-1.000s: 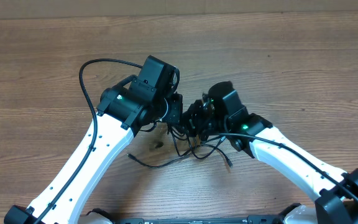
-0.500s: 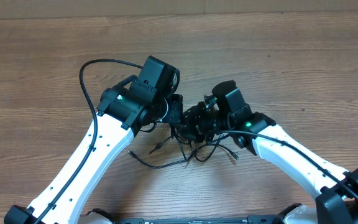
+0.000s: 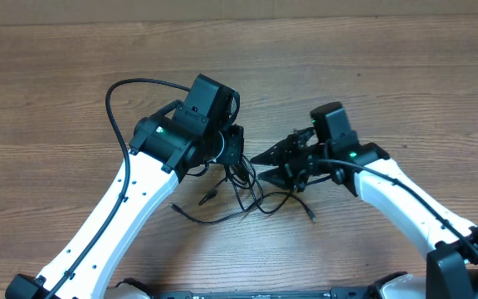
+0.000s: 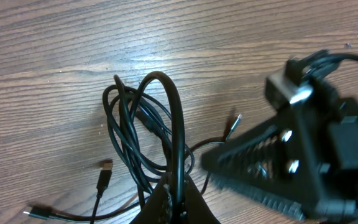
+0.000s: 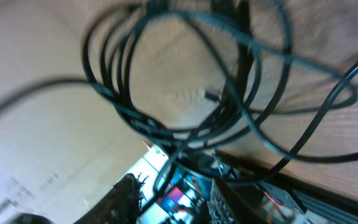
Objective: Untangle cables
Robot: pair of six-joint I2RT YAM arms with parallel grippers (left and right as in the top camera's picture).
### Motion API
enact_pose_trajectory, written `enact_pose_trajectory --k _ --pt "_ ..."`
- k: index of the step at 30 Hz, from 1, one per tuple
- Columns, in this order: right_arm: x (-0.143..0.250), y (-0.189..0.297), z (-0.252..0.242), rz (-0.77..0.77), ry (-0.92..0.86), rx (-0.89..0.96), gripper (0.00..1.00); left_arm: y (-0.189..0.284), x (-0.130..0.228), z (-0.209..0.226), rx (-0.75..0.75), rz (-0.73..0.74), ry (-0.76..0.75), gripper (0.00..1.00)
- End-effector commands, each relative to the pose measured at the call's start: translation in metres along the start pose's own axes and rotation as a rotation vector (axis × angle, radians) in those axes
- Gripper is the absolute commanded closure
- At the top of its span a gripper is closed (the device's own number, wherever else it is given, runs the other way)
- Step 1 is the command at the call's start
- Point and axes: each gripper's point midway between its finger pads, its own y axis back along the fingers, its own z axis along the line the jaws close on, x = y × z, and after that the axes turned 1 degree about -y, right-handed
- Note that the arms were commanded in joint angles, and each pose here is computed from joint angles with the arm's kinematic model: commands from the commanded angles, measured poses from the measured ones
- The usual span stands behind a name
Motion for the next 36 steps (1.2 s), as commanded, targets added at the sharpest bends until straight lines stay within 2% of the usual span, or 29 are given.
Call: enact_pose_trajectory --k 1,5,9,12,16,28,31,32,35,36 --pt "0.021 -0.010 0.004 0.037 0.042 0.013 0.60 0.008 -0.003 -0.004 0.016 -0.028 0.003 0.96" --pt "0.014 -0.022 -0.002 -0.070 -0.001 0.057 0.49 0.008 -0.003 -0.005 0.017 -0.027 0.003 0.96" --pt "0.012 -0.030 0.010 -0.121 0.026 0.023 0.48 0.008 -0.003 -0.006 0.023 -0.023 0.005 0.96" --pt "0.008 -0.030 0.026 -0.155 0.072 -0.035 0.50 0.008 -0.002 -0.006 0.023 -0.023 0.005 0.96" --pt "0.010 -0.030 0.034 -0.150 0.037 -0.069 0.60 0.008 -0.002 -0.005 0.021 -0.019 0.005 0.96" --pt "0.033 -0.049 0.027 -0.130 0.074 -0.030 0.62 0.008 -0.003 -0.006 0.024 -0.026 0.006 0.95" --pt "0.032 -0.049 0.027 -0.141 0.077 -0.029 0.68 0.008 -0.003 -0.006 0.025 -0.025 0.006 0.95" --pt "0.031 -0.049 0.027 -0.143 0.077 -0.029 0.73 0.008 -0.003 -0.006 0.027 -0.024 0.006 0.96" --pt "0.027 -0.049 0.027 -0.169 0.077 -0.030 0.96 0.008 -0.003 -0.006 0.027 -0.024 0.006 0.96" --pt "0.026 -0.048 0.027 -0.175 0.078 -0.031 0.96 0.008 -0.003 -0.006 0.027 -0.024 0.006 0.96"
